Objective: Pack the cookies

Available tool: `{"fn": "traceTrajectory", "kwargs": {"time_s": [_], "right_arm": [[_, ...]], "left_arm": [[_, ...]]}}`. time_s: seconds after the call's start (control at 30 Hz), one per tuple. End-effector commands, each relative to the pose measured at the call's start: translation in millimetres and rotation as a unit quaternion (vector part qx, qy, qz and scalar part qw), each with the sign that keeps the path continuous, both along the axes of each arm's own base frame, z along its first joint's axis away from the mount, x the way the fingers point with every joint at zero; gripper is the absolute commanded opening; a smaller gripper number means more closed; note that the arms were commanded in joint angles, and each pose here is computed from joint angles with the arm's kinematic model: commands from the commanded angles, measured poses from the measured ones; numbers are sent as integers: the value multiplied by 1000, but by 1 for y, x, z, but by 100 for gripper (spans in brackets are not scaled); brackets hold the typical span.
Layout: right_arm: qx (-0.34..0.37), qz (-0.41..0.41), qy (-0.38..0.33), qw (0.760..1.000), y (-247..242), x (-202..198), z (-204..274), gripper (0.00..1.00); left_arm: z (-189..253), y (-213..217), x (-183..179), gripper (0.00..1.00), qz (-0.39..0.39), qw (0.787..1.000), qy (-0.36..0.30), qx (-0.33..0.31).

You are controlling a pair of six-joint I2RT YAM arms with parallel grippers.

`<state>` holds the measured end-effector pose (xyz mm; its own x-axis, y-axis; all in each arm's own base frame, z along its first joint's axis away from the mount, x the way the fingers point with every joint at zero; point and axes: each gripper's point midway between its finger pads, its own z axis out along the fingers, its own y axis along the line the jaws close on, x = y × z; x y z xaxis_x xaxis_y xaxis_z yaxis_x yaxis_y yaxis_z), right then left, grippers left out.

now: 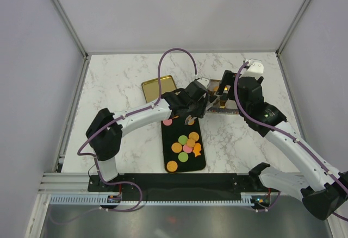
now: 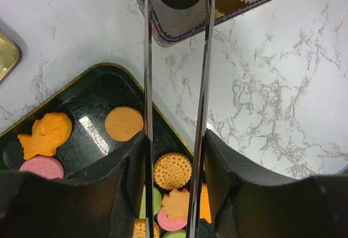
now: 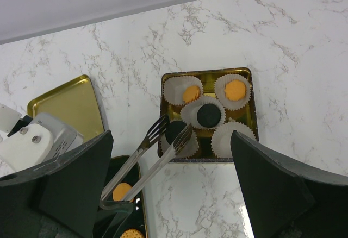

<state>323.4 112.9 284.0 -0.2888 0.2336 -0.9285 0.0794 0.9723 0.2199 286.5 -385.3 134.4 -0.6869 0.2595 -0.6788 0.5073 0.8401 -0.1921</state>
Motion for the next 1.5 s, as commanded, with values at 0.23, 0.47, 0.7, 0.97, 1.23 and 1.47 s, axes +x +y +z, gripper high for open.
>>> {"fn": "traceTrajectory", "kwargs": {"time_s": [0.23, 0.47, 0.7, 0.97, 1.23, 1.47], "right_arm": [[5, -4, -16, 1000, -4, -1, 13, 98], [3, -2, -14, 1000, -3, -1, 12, 98], [6, -2, -16, 1000, -3, -1, 14, 98], [7, 7, -11, 1000, 1, -1, 10, 98], [7, 29, 5, 1000, 12, 3, -1, 98], [5, 33, 12, 999, 15, 5, -7, 98]], "left_arm": [[35, 2, 3, 53, -4, 999, -38, -23], [41, 3, 3, 53, -4, 999, -43, -27], [65, 14, -5, 53, 2, 997, -58, -47], [86, 54, -26, 53, 28, 996, -66, -57], [53, 105, -70, 53, 43, 998, -13, -34], [17, 122, -101, 52, 25, 999, 35, -17]]}}
